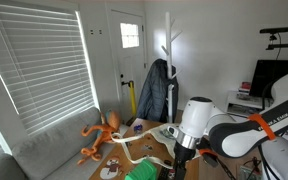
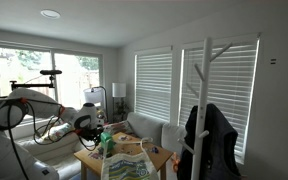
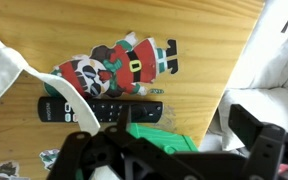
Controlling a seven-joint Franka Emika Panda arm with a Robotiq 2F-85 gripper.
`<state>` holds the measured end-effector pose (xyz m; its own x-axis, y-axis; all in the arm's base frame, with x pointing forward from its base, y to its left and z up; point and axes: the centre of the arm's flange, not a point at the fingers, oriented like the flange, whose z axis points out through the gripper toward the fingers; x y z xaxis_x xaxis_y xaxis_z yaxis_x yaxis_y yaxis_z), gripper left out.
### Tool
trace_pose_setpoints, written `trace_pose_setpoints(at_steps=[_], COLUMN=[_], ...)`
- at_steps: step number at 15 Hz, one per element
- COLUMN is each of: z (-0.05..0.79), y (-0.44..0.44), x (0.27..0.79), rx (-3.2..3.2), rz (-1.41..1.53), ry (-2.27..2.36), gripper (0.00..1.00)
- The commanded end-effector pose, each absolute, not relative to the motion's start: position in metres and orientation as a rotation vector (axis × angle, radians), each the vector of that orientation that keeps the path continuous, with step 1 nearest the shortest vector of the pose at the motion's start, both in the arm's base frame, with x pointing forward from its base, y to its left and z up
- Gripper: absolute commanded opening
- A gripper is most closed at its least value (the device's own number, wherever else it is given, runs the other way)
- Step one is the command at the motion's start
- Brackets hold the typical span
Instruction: Put the remote on the table's top left corner
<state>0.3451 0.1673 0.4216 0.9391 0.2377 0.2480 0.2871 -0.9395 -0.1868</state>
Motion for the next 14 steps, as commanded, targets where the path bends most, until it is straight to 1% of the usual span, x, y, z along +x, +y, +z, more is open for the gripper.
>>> trace_pose_setpoints(at_steps=[1, 7, 14], z=[0.41, 0.386, 0.38], y=[0.171, 0.156, 0.143], x=[0.369, 0.397, 0.405], rx=[-2.826, -2.807, -2.861], rz=[-0.343, -0.324, -0.283], ry=[-0.477, -0.443, -0.51], gripper=[1.0, 1.0, 1.0])
